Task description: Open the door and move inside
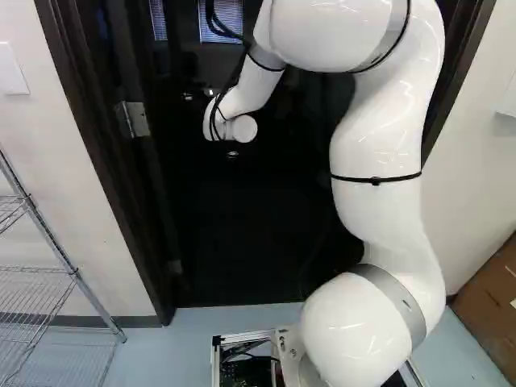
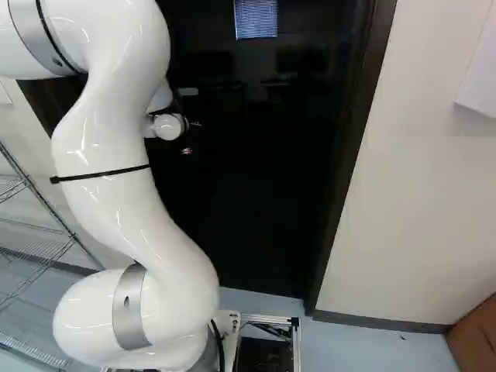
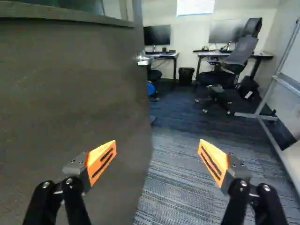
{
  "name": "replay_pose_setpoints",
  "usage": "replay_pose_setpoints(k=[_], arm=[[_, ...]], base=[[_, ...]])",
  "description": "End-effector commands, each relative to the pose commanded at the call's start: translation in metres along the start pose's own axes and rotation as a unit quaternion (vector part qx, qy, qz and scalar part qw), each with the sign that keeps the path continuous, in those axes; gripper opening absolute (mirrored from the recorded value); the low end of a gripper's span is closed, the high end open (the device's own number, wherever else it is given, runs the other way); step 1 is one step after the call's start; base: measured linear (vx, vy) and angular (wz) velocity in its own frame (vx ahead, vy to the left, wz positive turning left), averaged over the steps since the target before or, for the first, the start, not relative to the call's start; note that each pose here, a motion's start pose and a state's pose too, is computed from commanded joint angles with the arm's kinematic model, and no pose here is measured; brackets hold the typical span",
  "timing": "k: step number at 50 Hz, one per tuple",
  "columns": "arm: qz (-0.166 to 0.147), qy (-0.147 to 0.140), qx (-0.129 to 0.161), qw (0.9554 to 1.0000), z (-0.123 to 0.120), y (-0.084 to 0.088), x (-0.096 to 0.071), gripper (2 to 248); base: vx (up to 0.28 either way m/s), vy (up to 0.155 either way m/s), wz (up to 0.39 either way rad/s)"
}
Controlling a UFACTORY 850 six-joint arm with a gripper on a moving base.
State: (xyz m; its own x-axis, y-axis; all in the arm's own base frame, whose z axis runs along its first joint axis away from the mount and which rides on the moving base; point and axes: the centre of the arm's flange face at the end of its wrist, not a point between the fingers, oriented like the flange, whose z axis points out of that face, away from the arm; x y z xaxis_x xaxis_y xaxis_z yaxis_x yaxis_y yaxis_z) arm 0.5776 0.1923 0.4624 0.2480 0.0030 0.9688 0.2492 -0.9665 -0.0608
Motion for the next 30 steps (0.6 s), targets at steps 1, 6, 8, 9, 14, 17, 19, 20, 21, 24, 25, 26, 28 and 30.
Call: replay_pose_setpoints(k=[1,6,8,9,14,17,19,20,21,24,25,26,28,30], arm=[[0.000,0.000,-0.001,1.0000,-0.001,0.001,0.000,247],[0.001,-0.002,-0.006,1.0000,-0.008,0.008,-0.001,247],[0.002,-0.002,-0.008,1.0000,-0.011,0.011,-0.001,247],[0.002,-0.003,-0.009,0.9999,-0.013,0.012,-0.001,247],[0.003,-0.004,-0.015,0.9999,-0.020,0.019,-0.002,247],[0.003,-0.005,-0.017,0.9998,-0.024,0.023,-0.002,247],[0.002,-0.005,-0.018,0.9998,-0.027,0.025,-0.002,247],[0.002,-0.005,-0.019,0.9998,-0.028,0.027,-0.003,247],[0.002,-0.006,-0.020,0.9998,-0.029,0.028,-0.003,247],[0.000,-0.006,-0.021,0.9998,-0.034,0.032,-0.003,247],[0.000,-0.007,-0.022,0.9997,-0.035,0.033,-0.003,247],[-0.001,-0.007,-0.022,0.9997,-0.036,0.034,-0.003,247],[-0.002,-0.007,-0.023,0.9997,-0.039,0.036,-0.004,247],[-0.004,-0.008,-0.024,0.9997,-0.042,0.039,-0.004,247]], base=[[0.000,0.000,0.000],[0.000,0.000,0.000],[0.000,0.000,0.000],[0.000,0.000,0.000],[0.000,0.000,0.000],[0.000,0.000,0.000],[0.000,0.000,0.000],[0.000,0.000,0.000],[0.000,0.000,0.000],[0.000,0.000,0.000],[0.000,0.000,0.000],[0.000,0.000,0.000],[0.000,0.000,0.000],[0.000,0.000,0.000]])
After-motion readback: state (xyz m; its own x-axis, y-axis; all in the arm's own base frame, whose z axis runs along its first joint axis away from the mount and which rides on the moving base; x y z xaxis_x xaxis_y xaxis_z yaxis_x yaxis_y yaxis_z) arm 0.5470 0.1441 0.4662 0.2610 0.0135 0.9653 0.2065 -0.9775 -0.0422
